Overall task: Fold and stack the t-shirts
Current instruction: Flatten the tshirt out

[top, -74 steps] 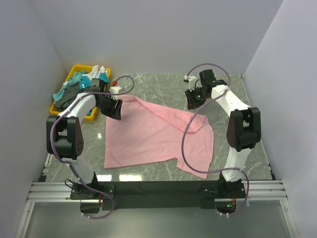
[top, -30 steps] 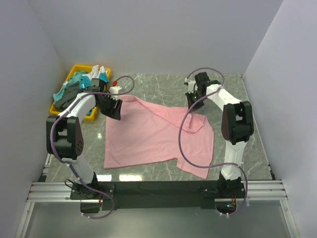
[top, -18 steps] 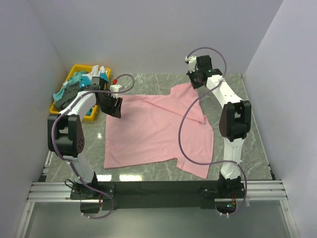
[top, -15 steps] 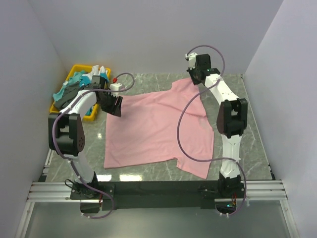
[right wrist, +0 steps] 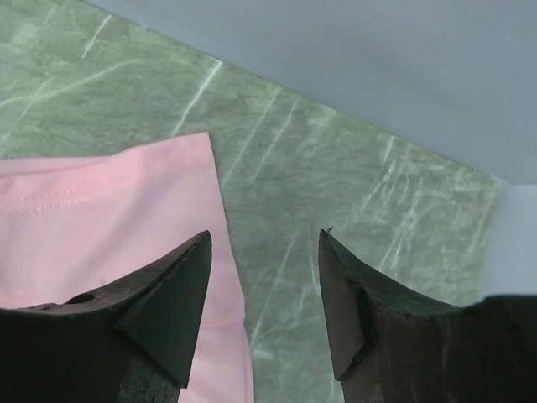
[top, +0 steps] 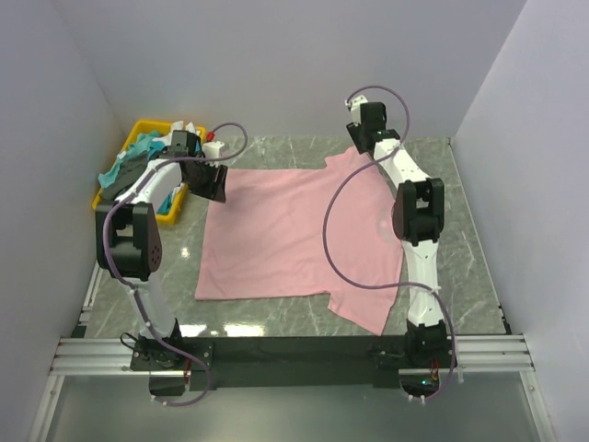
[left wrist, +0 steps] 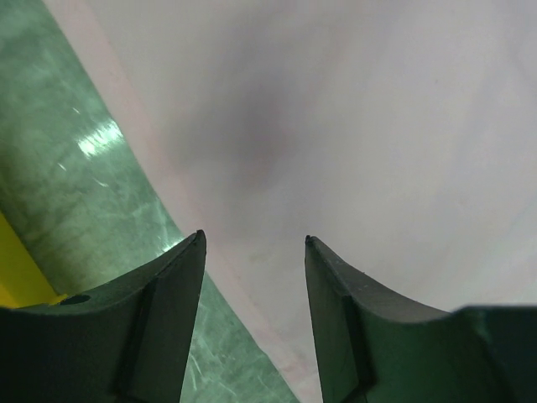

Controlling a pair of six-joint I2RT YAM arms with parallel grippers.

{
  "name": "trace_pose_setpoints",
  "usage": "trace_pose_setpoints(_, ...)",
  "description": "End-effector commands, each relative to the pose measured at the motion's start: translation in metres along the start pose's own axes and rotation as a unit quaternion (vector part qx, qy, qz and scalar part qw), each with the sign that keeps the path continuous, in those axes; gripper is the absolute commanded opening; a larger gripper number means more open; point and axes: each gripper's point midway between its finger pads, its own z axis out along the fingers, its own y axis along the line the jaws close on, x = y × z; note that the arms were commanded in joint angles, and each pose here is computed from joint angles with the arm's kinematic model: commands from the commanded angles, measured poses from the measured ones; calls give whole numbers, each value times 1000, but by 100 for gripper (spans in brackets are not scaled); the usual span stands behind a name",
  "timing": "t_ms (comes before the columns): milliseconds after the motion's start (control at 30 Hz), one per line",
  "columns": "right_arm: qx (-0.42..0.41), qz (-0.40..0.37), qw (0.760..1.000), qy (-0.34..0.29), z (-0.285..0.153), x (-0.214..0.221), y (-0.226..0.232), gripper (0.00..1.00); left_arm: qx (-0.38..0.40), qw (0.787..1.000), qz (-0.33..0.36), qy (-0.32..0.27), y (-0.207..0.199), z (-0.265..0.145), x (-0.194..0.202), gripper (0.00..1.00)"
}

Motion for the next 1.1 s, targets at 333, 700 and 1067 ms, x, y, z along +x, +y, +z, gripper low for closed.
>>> trace_pose_setpoints(333,-181,63,977,91,-118,34,41,61,-59,992,-36,-103,47,38,-95,49)
trace_pose_setpoints(700,-193,84,959,191,-74,101,75,36,-92,990,-80,-74,73,77,-78,41)
trace_pose_setpoints(1067,-84,71,977,182,-15,104,33,32,-103,988,-107,-46,93,103,-59,38)
